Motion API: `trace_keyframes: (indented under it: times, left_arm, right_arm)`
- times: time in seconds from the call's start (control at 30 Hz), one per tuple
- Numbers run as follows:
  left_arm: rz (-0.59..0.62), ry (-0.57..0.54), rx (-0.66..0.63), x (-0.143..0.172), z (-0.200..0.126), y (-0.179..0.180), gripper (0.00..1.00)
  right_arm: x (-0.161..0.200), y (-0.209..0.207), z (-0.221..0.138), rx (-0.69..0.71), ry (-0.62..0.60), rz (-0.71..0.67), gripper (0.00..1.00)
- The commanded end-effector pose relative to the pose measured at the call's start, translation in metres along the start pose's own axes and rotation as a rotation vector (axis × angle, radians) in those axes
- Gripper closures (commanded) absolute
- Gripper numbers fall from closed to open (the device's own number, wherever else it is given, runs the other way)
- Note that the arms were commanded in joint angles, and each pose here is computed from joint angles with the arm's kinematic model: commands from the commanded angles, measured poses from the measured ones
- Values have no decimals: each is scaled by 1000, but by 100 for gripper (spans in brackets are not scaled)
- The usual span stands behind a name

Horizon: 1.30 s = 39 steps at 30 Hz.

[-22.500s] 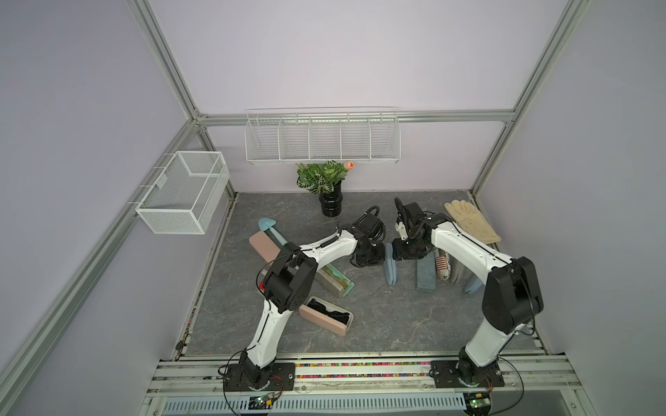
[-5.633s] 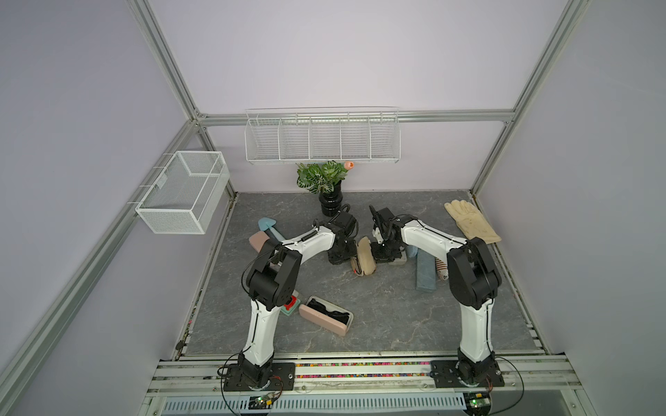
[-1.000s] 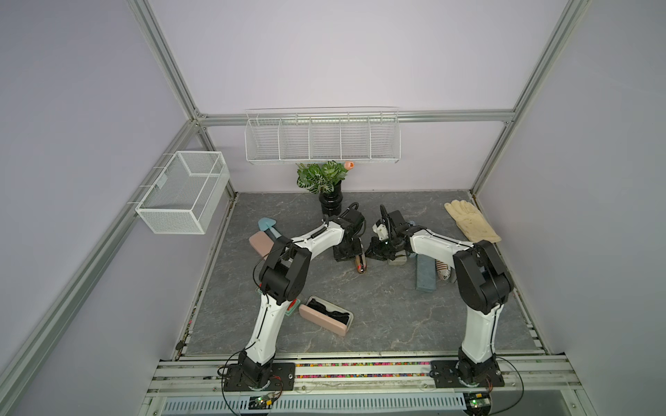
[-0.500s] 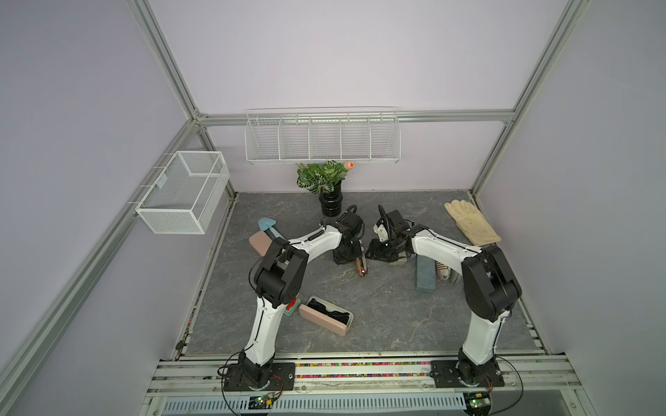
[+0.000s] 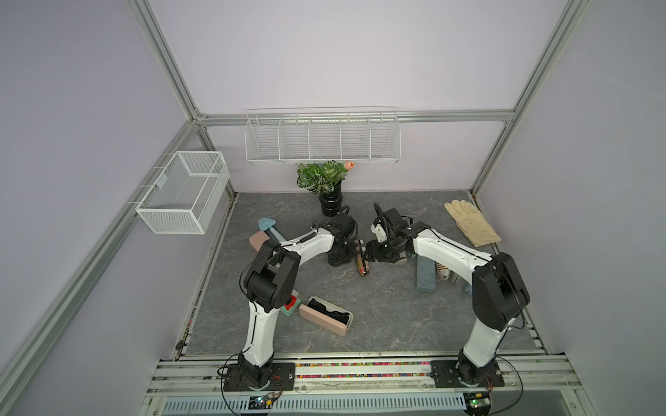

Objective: Close the glasses case
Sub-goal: Close the glasses case at the center of the board, then adjust the glasses case at the center of the board.

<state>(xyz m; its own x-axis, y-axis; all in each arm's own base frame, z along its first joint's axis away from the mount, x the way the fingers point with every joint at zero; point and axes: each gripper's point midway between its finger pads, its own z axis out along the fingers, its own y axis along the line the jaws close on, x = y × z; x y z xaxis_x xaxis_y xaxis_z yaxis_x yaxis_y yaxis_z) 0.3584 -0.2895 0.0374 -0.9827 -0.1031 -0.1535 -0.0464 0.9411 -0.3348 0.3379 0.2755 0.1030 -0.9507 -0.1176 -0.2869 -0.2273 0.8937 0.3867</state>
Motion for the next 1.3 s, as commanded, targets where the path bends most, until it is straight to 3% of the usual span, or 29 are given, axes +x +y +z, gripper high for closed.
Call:
trace_keyframes:
  times: [0.0,0.2,0.43,0.63,0.73,0.87,1.03,1.17,1.27]
  left_arm:
    - [-30,-65,31,-16,-27,6,100]
    - [-47,-95,33,-19,-46,18,100]
    - [-49,-87,36,-13,-44,21,100]
    - [-50,-82,32,-11,-42,23,100]
    - [-51,-78,32,-10,-41,24,100]
    - [-50,-76,37,-10,-41,23,100]
    - [-48,-78,53,-12,-42,19,100]
    - [-44,-84,65,-13,-45,16,100]
    - [-43,-81,67,-13,-45,16,100]
  right_arm:
    - [6,-2,10,40,48,-25,38]
    - [5,-7,29,92,106,-40,29]
    - [4,-8,53,93,144,-39,27]
    - [1,-3,65,56,140,-36,35]
    - [0,2,67,21,133,-35,47]
    - [-3,17,63,-80,106,-31,59]
    - [-7,41,54,-293,68,-4,65]
    - [-13,52,47,-461,46,53,63]
    - [-15,47,47,-503,48,96,53]
